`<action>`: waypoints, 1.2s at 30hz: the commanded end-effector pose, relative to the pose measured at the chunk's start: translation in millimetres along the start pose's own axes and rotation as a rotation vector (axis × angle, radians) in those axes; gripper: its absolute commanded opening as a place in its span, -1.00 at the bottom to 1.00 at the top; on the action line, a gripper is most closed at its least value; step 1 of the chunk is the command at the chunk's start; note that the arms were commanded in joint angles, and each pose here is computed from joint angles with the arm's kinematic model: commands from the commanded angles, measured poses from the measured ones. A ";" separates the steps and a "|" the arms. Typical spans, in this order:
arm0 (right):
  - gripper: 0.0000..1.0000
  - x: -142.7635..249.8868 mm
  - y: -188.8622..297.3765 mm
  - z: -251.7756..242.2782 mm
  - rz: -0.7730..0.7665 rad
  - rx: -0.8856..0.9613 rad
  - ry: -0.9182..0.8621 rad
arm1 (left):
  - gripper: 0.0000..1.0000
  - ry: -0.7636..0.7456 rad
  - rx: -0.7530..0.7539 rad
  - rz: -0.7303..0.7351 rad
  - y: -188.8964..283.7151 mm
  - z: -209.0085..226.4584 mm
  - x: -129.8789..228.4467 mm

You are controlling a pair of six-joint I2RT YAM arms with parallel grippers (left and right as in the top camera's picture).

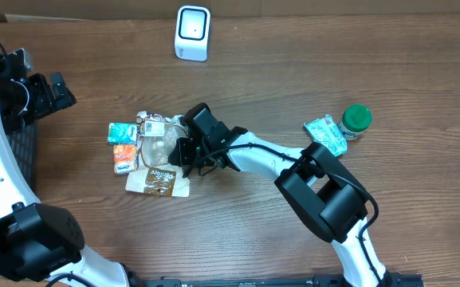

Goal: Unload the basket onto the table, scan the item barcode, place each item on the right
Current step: 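Move the right gripper to the bread bag and grasp it, then hold the bread bag's label in front of the white scanner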

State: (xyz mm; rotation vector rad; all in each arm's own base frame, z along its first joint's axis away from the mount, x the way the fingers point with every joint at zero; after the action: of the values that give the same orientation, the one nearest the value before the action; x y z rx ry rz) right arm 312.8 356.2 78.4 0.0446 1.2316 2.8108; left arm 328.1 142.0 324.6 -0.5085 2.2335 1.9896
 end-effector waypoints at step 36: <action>-0.93 11.8 313.4 67.2 -0.449 -0.162 0.550 | 0.99 -0.021 0.010 -0.007 1.1 -1.3 -0.4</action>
State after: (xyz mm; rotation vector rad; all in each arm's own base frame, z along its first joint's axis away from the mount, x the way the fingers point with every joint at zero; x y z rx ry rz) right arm 286.4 199.1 347.8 -1.0145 0.8957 2.6378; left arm 328.1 141.8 324.6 -0.5077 2.2338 1.9895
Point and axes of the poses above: each gripper's point midway between its finger pads, its own y axis back along the fingers, its own z axis along the line the jaws close on, x = y × z, the point moved 10 cm from there along y, back along the fingers, and after that the axes turned 13 degrees about -y, right-handed, at the moved point
